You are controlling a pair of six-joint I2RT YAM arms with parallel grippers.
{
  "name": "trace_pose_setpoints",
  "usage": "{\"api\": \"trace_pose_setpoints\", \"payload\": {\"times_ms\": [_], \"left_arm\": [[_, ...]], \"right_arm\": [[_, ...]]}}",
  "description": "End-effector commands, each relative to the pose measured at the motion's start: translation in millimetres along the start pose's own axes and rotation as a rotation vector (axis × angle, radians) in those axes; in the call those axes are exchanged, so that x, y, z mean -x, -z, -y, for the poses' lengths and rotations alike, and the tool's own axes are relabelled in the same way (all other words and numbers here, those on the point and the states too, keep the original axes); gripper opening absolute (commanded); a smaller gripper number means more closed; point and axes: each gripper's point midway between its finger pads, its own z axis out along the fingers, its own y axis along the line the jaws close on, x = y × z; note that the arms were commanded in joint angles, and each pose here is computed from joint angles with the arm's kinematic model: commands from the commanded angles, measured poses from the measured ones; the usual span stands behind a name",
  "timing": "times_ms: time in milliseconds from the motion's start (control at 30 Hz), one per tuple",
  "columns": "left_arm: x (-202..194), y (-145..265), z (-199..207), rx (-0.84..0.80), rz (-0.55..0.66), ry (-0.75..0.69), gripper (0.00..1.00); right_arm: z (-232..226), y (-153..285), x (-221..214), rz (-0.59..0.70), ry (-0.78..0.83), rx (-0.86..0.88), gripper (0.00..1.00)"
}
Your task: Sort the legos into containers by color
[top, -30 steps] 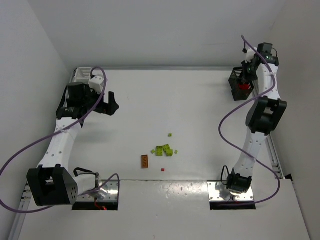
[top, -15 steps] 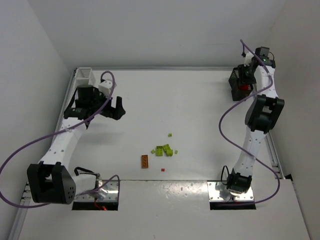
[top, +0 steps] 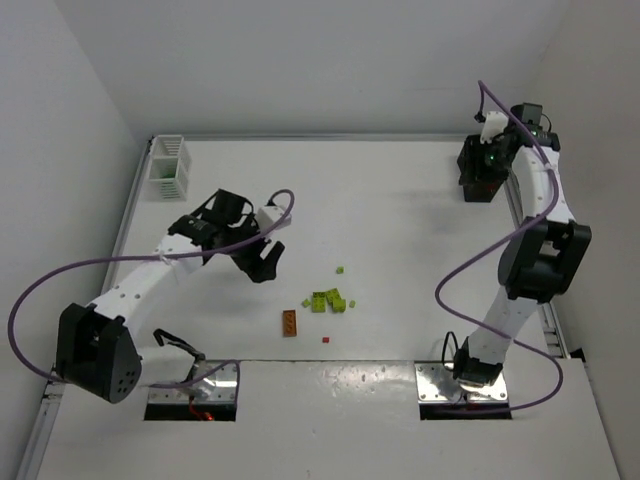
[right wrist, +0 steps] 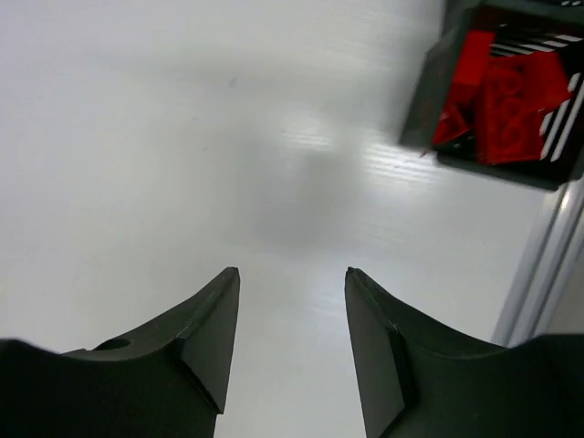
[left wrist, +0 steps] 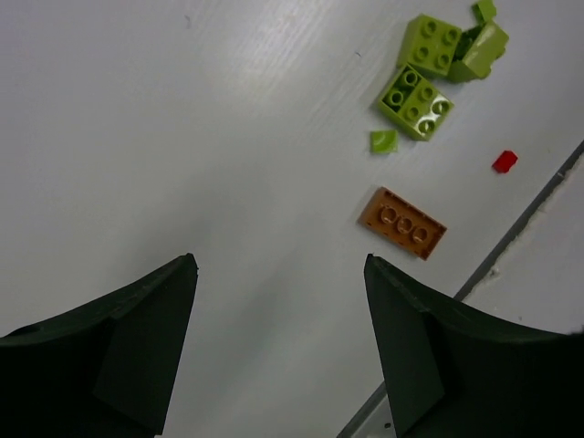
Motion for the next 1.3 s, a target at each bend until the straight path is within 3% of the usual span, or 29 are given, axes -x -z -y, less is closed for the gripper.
{"api": "trace_pose_setpoints", "payload": {"times_ms": [0, 167, 367, 433, 467, 500, 933, 1100, 1267], "left_arm": [[-17.5, -10.2, 14.8, -0.022, -0.108, -0.027, 0.79], [-29.3, -40.1, 53.0, -0.065, -0.225, 0.056, 0.81], [-43.3, -61.5, 63.5, -0.047, -0.363, 0.087, 0.81], [-52.1, -67.0, 70.7, -0.057, -0.418, 0.103, 0.86], [-54.0, -68.5, 70.6, -0.058, -0.427, 0.105, 0.96], [-54.2, -69.4, 78.3, -0.067, -0.432, 0.094, 0.98], [-80.9, -88.4, 96.8, -0.108, -0.548, 0.068, 1.00], [-90.6, -95.5, 96.5, -0.098, -0.576, 0.072, 0.74], [-98.9, -101.7, 96.4, -0.075, -0.601, 0.059, 0.77]], "right_arm": [[-38.4, 26.5, -1.1, 0.066, -0.003, 0.103, 0.50], [-59.3, 43.9, -16.4, 0.099, 0.026, 0.117, 0.50], [-62.3, 47.3, -24.1, 0.083, 0.020, 0.122, 0.51], [-62.3, 47.3, -24.1, 0.083, 0.020, 0.122, 0.51], [-62.8, 50.4, -22.6, 0.091, 0.023, 0.119, 0.51], [-63.2, 48.7, -25.9, 0.083, 0.020, 0.122, 0.51], [-61.5, 42.9, -26.7, 0.083, 0.030, 0.121, 0.51], [-61.1, 42.9, -26.7, 0.084, 0.039, 0.121, 0.51], [-61.5, 41.2, -30.0, 0.076, 0.036, 0.123, 0.51]]}}
